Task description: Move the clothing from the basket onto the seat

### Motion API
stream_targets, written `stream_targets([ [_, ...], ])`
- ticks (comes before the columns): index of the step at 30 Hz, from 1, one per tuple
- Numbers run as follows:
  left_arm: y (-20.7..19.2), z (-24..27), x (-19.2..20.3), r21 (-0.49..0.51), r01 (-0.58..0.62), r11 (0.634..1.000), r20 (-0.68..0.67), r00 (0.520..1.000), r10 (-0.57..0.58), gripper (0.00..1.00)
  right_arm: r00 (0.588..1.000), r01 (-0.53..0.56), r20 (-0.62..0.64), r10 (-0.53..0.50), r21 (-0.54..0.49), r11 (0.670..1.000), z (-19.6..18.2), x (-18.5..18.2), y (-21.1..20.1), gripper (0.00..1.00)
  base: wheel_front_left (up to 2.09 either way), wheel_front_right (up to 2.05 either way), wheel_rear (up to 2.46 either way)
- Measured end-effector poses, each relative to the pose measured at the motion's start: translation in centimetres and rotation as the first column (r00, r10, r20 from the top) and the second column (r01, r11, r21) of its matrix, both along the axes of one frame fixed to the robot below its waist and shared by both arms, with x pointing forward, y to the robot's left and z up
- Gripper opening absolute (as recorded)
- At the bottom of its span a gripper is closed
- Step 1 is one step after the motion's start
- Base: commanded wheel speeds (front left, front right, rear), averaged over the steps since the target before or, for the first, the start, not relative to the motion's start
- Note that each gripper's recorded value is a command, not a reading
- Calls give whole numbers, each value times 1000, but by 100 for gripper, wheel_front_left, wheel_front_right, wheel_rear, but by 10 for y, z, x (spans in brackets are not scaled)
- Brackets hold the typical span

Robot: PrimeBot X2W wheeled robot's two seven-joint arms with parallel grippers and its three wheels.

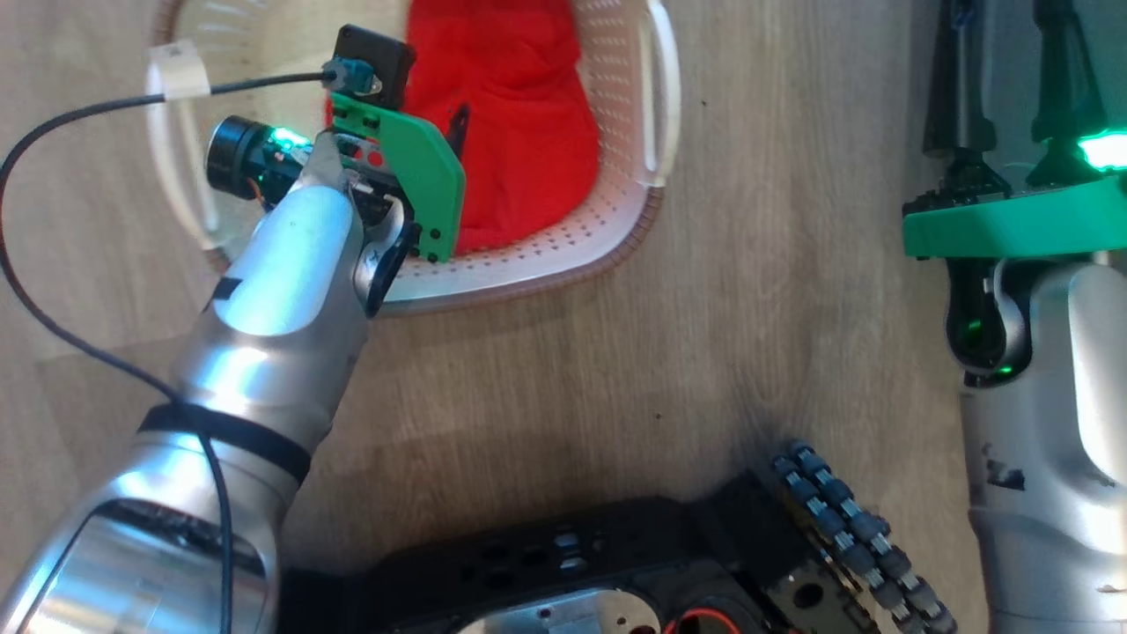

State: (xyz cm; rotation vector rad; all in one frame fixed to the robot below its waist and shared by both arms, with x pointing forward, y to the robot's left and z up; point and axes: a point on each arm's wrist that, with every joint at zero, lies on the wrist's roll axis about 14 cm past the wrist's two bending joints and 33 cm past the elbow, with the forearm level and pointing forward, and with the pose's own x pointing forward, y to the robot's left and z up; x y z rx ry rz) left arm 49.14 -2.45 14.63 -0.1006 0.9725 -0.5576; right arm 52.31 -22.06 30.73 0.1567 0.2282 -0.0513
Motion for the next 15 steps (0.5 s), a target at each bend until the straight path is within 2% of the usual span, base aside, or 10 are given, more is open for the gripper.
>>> stream_targets([
  [8, -26, -32, -13, -5, 48, 999, -80, 996, -48, 100, 999, 21, -31, -22, -29, 999, -12, -6, -15, 100, 0, 0, 0],
  [15, -24, -61, -32, 51, 87, 995, -148, 986, -79, 100, 998, 35, -59, -37, -31, 999, -24, -12, -22, 100, 0, 0, 0],
])
